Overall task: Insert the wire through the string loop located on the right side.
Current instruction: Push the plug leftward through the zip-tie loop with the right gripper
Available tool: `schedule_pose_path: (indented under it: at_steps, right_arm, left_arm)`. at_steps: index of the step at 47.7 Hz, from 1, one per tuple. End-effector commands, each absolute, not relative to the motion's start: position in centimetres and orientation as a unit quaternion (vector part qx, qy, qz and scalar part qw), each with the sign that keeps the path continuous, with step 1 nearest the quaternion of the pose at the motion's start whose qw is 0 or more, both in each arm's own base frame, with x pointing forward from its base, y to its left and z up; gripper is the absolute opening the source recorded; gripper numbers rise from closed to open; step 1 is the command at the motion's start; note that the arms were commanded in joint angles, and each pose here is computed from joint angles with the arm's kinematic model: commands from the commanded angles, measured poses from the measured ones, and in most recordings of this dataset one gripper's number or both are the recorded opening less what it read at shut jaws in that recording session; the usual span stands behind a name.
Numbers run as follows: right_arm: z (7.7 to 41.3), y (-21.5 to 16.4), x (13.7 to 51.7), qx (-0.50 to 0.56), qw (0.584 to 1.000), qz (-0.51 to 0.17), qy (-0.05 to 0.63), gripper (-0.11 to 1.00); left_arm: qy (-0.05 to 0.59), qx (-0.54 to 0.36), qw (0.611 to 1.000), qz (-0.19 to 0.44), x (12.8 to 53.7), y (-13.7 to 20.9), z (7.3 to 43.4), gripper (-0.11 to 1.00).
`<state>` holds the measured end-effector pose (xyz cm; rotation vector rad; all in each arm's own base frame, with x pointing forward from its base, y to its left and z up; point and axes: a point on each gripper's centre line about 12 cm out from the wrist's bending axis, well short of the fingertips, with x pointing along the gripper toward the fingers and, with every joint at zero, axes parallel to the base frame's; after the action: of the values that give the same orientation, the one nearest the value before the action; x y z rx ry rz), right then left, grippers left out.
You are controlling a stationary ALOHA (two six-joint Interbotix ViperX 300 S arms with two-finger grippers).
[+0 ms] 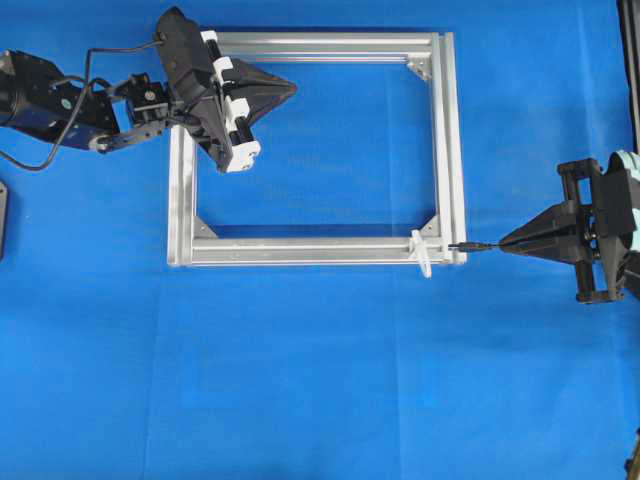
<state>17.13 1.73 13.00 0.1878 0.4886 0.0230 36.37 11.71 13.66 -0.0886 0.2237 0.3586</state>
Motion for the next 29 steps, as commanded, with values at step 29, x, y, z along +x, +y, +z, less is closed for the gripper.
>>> schedule_pose_path:
  at_steps: [29]
  right_arm:
    - [13.1,1.8,20.4,0.084,0.971,0.0,0.222,-0.04]
  left_arm:
    - [0.078,-0.038,0.98,0.179,36.9,12.0,15.7,0.0]
